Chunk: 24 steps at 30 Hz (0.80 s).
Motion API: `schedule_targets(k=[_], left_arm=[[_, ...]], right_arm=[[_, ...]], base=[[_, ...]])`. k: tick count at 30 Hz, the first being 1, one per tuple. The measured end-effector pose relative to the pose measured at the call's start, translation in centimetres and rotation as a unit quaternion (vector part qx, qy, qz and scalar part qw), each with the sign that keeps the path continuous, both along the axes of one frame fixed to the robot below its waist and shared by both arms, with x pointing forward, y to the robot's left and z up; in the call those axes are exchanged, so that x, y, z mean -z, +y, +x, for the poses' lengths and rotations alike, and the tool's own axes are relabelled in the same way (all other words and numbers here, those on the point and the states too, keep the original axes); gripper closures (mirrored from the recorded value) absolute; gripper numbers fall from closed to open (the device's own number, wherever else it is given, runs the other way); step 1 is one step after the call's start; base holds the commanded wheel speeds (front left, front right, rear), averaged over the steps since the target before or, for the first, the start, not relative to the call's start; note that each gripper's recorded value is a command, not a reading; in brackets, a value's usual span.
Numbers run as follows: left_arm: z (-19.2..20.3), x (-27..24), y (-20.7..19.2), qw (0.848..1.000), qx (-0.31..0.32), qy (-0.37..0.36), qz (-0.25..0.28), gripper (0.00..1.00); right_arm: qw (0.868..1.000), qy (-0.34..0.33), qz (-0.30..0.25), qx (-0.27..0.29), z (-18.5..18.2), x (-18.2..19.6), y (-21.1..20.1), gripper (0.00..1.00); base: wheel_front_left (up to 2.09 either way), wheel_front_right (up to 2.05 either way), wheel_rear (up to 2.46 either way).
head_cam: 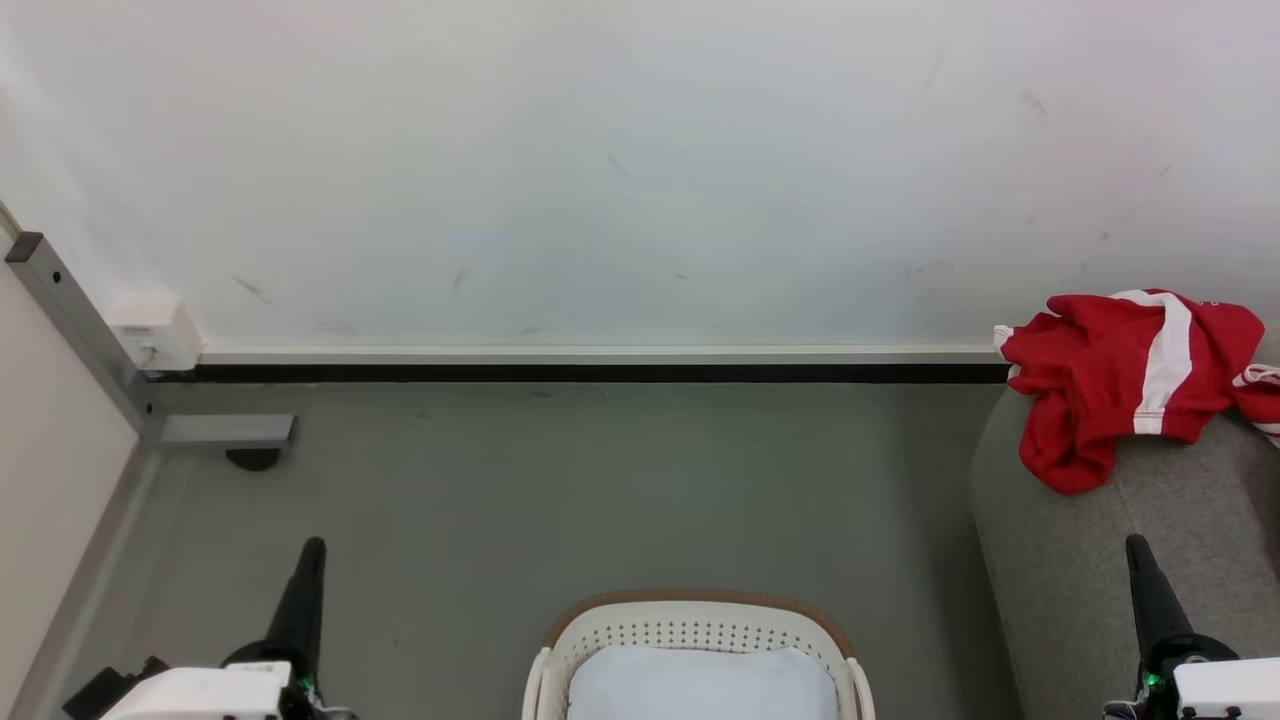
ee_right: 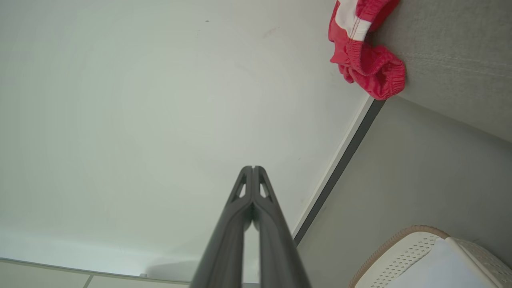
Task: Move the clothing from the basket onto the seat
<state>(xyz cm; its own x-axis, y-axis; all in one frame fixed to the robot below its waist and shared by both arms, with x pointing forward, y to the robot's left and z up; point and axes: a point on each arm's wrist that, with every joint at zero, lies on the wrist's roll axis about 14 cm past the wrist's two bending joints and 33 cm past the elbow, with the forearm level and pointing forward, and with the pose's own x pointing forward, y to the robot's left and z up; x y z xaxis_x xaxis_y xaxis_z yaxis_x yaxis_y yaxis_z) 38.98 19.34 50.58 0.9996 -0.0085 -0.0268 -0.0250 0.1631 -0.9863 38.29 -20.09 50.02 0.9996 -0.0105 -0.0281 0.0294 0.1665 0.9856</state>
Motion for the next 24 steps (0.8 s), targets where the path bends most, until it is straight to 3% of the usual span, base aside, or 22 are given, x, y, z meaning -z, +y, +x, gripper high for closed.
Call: schedule_targets(k=[24], left_arm=[[-0.1, -0.5, 0.6, 0.997, -0.005, -0.009, -0.077, 1.0]], right_arm=[[0.997, -0.013, 0.079, -0.004, 0.69, -0.72, 0.08, 1.0]], base=[[0.0, 0.0, 0.0]])
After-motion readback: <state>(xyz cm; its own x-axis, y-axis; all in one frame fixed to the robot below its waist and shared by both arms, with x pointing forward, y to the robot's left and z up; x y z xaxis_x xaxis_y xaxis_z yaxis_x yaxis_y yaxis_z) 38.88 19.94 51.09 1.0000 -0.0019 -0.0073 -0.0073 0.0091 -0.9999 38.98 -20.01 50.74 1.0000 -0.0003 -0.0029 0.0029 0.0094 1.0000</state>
